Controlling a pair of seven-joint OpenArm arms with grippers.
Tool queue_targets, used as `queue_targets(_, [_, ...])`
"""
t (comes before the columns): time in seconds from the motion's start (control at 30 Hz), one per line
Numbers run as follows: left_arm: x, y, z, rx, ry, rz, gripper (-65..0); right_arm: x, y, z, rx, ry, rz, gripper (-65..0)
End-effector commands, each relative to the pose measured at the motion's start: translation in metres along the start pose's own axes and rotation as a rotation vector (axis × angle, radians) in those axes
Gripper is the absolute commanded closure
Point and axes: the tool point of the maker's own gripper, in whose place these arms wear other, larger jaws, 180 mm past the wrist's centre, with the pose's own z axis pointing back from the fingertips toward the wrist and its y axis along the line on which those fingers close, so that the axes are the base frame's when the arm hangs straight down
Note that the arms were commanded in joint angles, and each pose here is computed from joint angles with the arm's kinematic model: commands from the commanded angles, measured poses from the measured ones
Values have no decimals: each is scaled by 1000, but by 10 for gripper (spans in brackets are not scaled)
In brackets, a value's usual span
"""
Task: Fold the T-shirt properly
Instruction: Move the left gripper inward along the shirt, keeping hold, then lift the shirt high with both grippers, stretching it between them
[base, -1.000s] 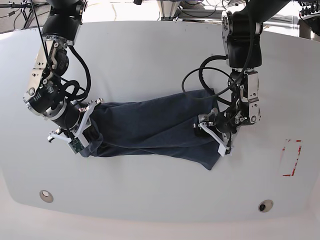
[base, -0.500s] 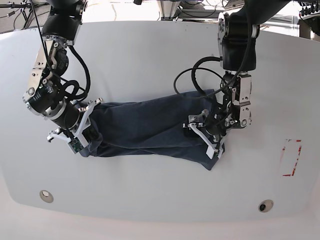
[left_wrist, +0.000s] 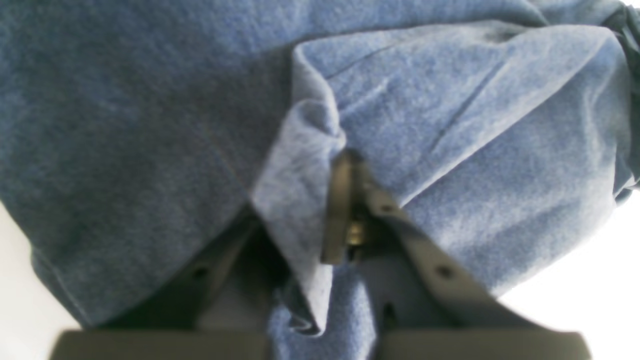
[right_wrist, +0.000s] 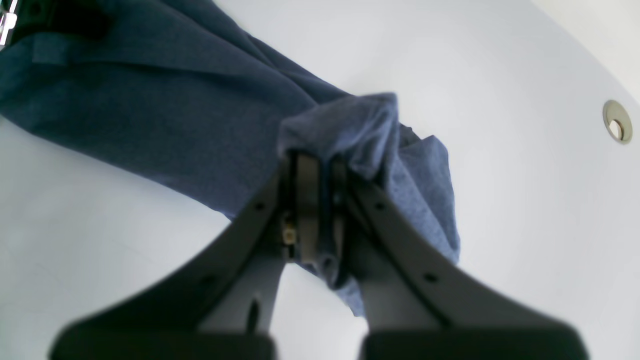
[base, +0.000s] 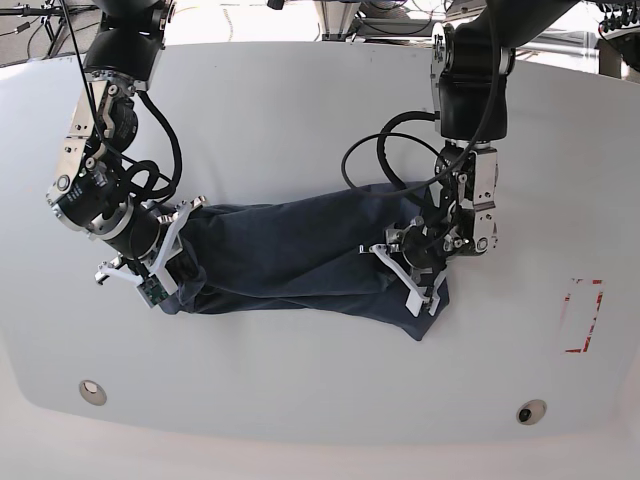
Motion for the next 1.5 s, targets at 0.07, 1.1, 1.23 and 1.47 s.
queue_targets(0.07, [32, -9, 14, -16, -95, -34, 0, 17, -7, 6, -21, -56, 21, 0])
queue_targets(1.1, [157, 35, 181, 153, -405, -221, 0, 35, -85, 27, -183, -116, -73, 0])
queue_targets(1.23, [201, 28, 213, 175, -505, -256, 0, 59, -102, 27, -196, -143, -43, 0])
queue_targets(1.47, [272, 16, 286, 203, -726, -257, 0, 101, -151, 35, -239, -193, -57, 0])
